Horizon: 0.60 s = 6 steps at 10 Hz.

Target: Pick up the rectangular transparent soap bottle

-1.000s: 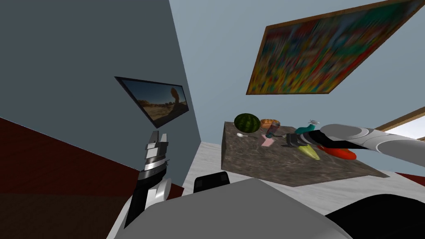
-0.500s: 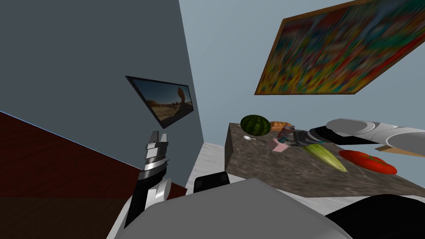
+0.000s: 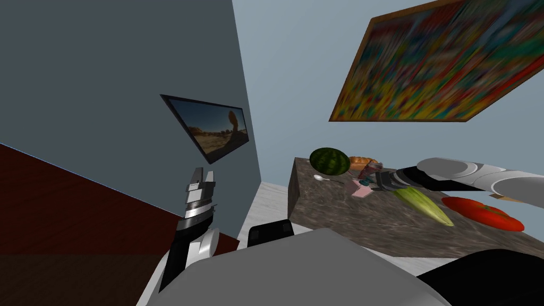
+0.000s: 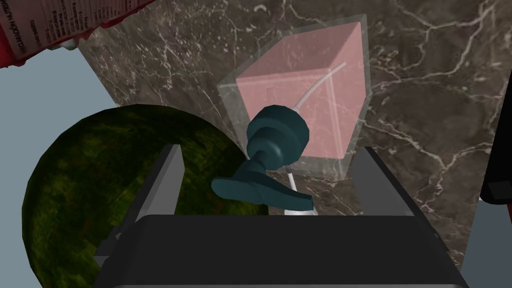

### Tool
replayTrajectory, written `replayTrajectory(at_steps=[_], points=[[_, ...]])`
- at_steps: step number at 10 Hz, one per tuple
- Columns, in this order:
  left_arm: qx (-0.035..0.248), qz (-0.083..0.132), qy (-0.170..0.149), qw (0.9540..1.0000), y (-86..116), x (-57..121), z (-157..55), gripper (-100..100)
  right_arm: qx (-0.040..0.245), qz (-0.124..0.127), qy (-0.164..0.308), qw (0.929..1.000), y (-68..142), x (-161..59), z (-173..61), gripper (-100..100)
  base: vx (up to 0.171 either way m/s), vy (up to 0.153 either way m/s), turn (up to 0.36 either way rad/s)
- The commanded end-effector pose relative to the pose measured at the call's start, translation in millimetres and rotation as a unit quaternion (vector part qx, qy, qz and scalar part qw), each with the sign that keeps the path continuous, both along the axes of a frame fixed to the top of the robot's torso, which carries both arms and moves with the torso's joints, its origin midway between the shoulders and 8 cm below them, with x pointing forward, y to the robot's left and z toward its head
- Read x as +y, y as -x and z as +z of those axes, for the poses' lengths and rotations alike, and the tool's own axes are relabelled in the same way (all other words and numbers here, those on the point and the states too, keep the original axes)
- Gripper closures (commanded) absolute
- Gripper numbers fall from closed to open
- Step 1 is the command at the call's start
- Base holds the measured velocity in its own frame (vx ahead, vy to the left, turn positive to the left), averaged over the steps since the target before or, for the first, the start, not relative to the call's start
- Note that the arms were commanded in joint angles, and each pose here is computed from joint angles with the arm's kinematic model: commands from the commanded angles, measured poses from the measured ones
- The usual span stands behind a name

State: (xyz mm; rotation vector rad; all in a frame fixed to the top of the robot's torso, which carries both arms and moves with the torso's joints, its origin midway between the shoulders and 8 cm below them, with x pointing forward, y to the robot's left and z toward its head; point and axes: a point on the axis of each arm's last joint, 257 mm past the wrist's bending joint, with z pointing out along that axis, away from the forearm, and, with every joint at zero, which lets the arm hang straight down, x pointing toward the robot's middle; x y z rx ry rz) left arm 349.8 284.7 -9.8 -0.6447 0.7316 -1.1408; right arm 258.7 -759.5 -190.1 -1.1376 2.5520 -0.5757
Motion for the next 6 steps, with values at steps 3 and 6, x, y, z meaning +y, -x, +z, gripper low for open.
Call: replayTrajectory(at_steps=[3,6], points=[[0.0,0.0,0.0,1.0,0.0,0.0,0.0,0,-0.002,-0.001,0.001,1.0,-0.7,-0.9,1.4,100,0.0,0.0,0.0],[0.0,0.0,0.0,1.0,0.0,0.0,0.0,0,-0.002,-0.002,0.001,1.0,-0.8,-1.2,1.6,0,0.0,0.0,0.0]])
